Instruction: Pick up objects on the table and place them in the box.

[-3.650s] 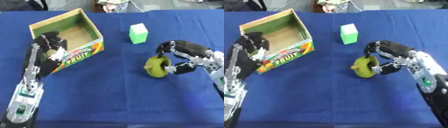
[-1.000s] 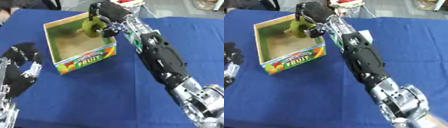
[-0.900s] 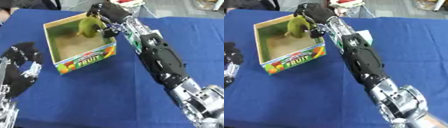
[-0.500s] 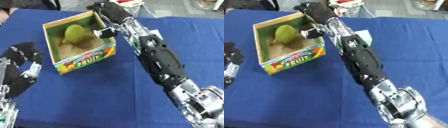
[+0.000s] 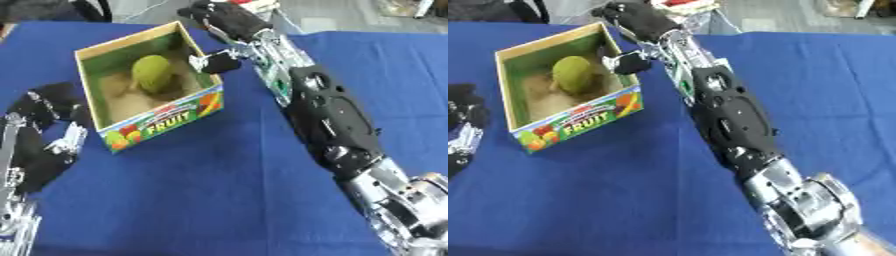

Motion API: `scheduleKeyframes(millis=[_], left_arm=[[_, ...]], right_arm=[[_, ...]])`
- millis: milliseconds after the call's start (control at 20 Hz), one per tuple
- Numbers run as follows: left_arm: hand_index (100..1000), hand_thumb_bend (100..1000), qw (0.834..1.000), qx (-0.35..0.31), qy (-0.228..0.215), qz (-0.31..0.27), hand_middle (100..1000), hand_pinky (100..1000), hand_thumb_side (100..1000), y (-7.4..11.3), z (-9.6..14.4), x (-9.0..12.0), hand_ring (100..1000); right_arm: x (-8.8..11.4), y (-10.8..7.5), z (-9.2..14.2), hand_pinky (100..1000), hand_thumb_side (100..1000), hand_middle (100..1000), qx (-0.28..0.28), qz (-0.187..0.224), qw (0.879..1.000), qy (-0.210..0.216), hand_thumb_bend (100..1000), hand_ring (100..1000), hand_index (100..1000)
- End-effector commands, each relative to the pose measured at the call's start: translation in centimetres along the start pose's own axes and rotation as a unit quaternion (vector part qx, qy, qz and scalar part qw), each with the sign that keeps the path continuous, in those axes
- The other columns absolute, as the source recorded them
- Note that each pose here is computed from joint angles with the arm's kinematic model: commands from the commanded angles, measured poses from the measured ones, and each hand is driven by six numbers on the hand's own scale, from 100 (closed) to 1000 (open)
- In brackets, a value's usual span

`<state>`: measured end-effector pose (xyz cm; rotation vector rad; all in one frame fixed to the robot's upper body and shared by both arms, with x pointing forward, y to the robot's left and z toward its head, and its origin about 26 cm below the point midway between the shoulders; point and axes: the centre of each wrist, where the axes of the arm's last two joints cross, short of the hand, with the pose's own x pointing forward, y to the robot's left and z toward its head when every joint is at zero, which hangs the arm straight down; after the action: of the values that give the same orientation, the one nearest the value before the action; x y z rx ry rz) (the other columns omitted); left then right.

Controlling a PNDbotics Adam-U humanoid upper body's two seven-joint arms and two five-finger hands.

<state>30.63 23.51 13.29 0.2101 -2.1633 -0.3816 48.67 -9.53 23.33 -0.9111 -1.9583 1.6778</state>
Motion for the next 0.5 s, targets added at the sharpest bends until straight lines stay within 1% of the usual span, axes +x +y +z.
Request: scheduleKeyframes(millis=[50, 300, 500], left_arm=[[754, 303, 1.000, 0.008, -0.005, -0.009, 571, 555, 419, 0.5, -0.1, 0.2, 577], [754, 305, 1.000, 0.013, 0.006, -0.015, 571, 555, 421, 0.7, 0.3, -0.1, 577], [755, 304, 1.000, 0.016, 0.012, -0.020, 571, 555, 422, 0.9, 0.6, -0.3, 577]], right_arm=[[-0.9, -2.5, 0.4, 818, 588, 878, -0.009, -0.005, 1.000, -0.004, 100, 883, 963], [-1.7, -3.2, 1.6, 829, 615, 904, 0.007, -0.026, 1.000, -0.011, 100, 905, 966], [-2.4, -3.1, 2.7, 831, 629, 911, 0.024, -0.046, 0.999, -0.008, 100, 912, 968]])
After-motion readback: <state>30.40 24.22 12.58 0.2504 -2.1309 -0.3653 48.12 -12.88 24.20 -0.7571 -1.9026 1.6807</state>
